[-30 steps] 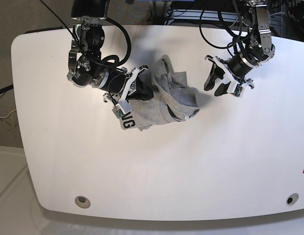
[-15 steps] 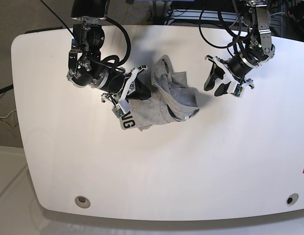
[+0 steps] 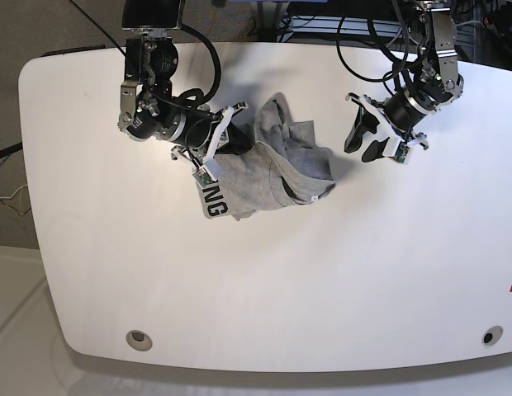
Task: Fold the T-shirt properly
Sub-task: 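Tuck and flatten the bundle edges with the right gripper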
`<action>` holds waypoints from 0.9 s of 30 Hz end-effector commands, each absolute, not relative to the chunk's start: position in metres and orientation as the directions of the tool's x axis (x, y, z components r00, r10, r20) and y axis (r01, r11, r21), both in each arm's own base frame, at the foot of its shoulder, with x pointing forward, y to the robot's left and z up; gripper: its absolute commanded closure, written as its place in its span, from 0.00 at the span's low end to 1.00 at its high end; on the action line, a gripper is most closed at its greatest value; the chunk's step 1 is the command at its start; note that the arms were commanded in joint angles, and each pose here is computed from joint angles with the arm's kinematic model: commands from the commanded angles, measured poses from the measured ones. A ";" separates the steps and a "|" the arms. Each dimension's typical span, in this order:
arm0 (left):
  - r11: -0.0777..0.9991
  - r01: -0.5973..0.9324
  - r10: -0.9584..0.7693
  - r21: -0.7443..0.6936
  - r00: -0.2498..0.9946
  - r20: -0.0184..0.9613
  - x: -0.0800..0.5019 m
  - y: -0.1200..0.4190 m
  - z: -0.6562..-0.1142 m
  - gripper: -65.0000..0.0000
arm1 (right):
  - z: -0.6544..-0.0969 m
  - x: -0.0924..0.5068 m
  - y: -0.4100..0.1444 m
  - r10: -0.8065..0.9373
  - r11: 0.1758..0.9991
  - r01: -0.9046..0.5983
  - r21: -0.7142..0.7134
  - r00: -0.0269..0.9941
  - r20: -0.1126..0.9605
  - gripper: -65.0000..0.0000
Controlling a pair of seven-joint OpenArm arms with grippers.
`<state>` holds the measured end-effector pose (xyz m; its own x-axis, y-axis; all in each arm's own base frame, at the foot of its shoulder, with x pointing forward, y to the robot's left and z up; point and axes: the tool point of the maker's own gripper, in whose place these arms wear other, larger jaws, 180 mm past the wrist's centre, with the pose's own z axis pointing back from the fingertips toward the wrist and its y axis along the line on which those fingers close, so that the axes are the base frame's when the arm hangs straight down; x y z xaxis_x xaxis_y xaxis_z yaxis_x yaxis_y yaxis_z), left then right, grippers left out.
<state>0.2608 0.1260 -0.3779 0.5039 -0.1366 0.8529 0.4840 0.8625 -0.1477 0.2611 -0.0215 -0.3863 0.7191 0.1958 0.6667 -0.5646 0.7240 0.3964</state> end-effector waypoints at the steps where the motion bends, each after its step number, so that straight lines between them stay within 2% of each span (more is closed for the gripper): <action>1: 0.861 0.489 -0.119 -0.142 0.464 0.878 0.267 0.126 -0.365 0.65 | -0.378 0.265 -0.009 0.199 0.694 -0.601 0.397 0.690 0.696 1.00; 12: 0.861 0.489 -0.119 -0.142 0.464 0.878 0.267 0.126 -0.365 0.65 | -0.375 0.236 0.052 0.336 0.544 -0.736 0.403 0.631 0.699 1.00; 27: 0.861 0.487 -0.117 -0.144 0.466 0.877 0.266 0.127 -0.365 0.65 | -0.333 0.247 0.084 0.344 0.473 -0.816 0.332 0.518 0.784 1.00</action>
